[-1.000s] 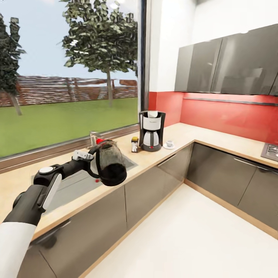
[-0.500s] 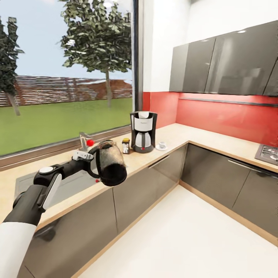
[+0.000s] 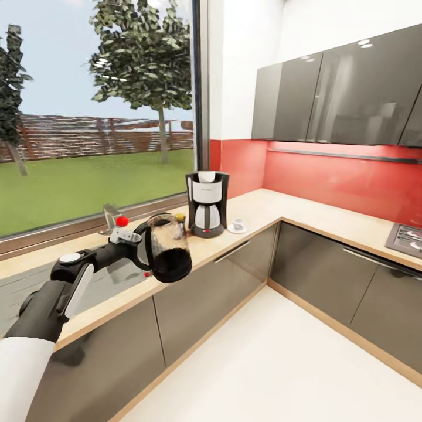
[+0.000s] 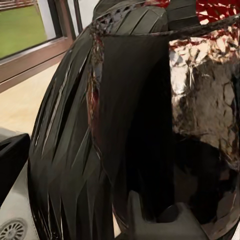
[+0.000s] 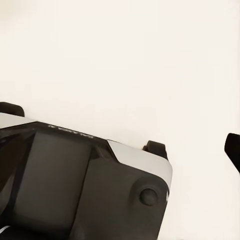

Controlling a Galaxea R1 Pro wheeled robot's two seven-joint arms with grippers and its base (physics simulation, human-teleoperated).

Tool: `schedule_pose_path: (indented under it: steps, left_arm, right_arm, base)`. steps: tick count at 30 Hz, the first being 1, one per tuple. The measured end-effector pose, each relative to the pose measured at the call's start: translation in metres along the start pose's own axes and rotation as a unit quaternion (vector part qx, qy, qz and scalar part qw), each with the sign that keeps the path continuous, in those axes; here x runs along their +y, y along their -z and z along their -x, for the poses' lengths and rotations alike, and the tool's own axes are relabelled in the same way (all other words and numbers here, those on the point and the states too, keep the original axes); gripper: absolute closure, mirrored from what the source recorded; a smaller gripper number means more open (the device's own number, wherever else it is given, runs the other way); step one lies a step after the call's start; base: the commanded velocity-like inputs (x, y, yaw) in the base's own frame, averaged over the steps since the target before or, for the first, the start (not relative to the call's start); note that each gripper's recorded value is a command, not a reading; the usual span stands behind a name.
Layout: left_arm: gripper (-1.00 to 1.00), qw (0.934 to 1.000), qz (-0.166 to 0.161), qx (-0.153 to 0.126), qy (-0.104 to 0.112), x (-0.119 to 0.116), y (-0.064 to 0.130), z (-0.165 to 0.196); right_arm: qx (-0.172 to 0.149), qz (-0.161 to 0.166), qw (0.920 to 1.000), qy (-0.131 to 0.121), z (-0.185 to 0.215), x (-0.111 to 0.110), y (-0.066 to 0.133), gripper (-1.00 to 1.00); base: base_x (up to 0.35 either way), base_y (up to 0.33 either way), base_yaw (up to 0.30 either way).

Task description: Set up a coffee station on the kitchen countertop: keep the coffee maker on the countertop, move the bottle of coffee from the kitchen shelf to the counter next to the coffee maker, place a paper coffee filter on top of the coffee maker, put the saucer next to the coffee maker with the coffee cup on the saucer, and place the electric kettle next to the coffee maker.

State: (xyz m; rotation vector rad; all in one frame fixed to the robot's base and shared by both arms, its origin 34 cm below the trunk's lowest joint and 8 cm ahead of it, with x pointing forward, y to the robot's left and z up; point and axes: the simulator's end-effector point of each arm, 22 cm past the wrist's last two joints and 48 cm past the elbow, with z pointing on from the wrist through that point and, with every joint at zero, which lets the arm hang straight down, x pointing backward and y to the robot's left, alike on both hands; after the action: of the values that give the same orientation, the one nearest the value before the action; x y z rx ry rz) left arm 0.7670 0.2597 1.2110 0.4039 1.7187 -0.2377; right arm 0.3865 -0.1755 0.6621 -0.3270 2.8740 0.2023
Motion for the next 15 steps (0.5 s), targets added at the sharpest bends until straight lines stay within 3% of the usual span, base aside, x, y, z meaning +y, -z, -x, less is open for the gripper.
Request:
schedule_pose_path:
  steps: [15]
  left_arm:
    - [1.0, 1.0, 0.002, 0.002, 0.001, 0.001, -0.0004, -0.0027]
  right_arm:
    - [0.0, 0.0, 1.0, 0.0, -0.0001, 0.0002, 0.0, -1.0]
  base:
    - [0.324, -0.026, 0.0]
